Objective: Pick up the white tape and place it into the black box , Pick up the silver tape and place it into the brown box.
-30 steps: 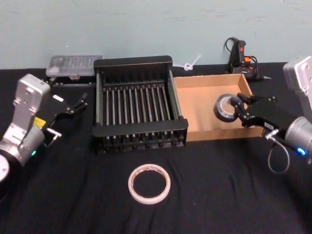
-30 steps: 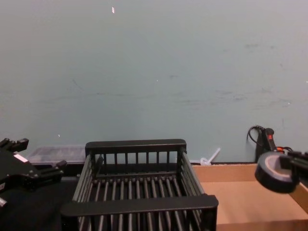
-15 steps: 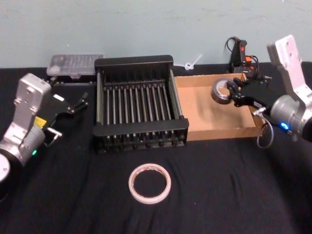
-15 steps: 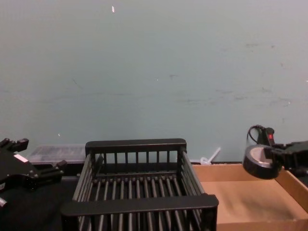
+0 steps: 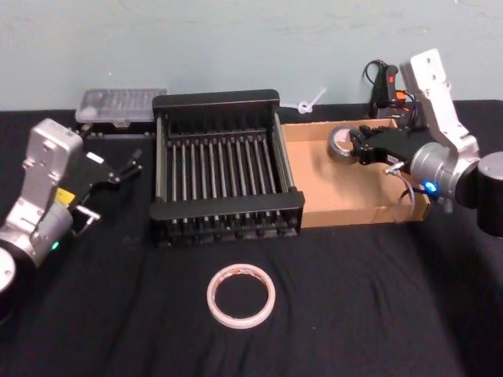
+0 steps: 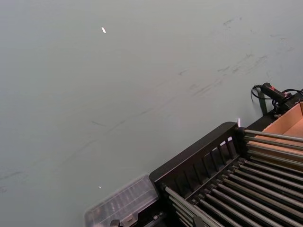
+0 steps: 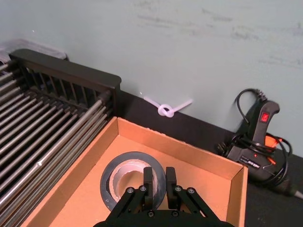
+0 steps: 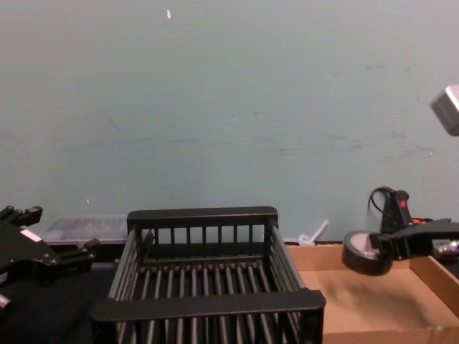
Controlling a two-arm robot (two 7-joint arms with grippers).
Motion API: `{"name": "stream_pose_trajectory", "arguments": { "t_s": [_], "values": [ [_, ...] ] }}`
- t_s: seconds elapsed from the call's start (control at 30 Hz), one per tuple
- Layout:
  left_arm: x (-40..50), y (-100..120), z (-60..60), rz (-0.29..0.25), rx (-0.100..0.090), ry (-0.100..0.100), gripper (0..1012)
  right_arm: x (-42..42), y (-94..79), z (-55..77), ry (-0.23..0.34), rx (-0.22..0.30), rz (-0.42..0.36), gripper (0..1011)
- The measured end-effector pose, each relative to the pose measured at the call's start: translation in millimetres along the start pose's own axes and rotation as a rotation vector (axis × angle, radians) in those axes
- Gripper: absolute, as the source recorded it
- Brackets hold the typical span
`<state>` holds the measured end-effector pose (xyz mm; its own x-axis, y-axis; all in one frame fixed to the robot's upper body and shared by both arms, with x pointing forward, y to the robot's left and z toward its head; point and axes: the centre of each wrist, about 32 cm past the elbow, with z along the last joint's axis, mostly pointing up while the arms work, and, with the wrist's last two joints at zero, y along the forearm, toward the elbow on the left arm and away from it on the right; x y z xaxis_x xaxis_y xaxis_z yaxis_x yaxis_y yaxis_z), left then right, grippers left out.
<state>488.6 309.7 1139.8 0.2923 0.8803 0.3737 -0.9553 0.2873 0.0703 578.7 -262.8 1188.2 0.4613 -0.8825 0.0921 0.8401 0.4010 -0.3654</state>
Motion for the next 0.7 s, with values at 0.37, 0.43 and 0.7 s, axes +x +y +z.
{"name": "stream_pose_trajectory", "arguments": {
  "t_s": [0.37,0.43,0.7],
  "values": [
    [0.0,0.0,0.0,0.000,0.000,0.000,1001,0.4,8.7,-1.8,-0.009,-0.011,-0.004,162],
    [0.0,0.0,0.0,0.000,0.000,0.000,1001,0.3,8.4,-1.7,-0.009,-0.010,-0.003,162],
    [0.0,0.0,0.0,0.000,0.000,0.000,1002,0.3,7.7,-1.4,-0.008,-0.009,-0.003,306]
  ]
}}
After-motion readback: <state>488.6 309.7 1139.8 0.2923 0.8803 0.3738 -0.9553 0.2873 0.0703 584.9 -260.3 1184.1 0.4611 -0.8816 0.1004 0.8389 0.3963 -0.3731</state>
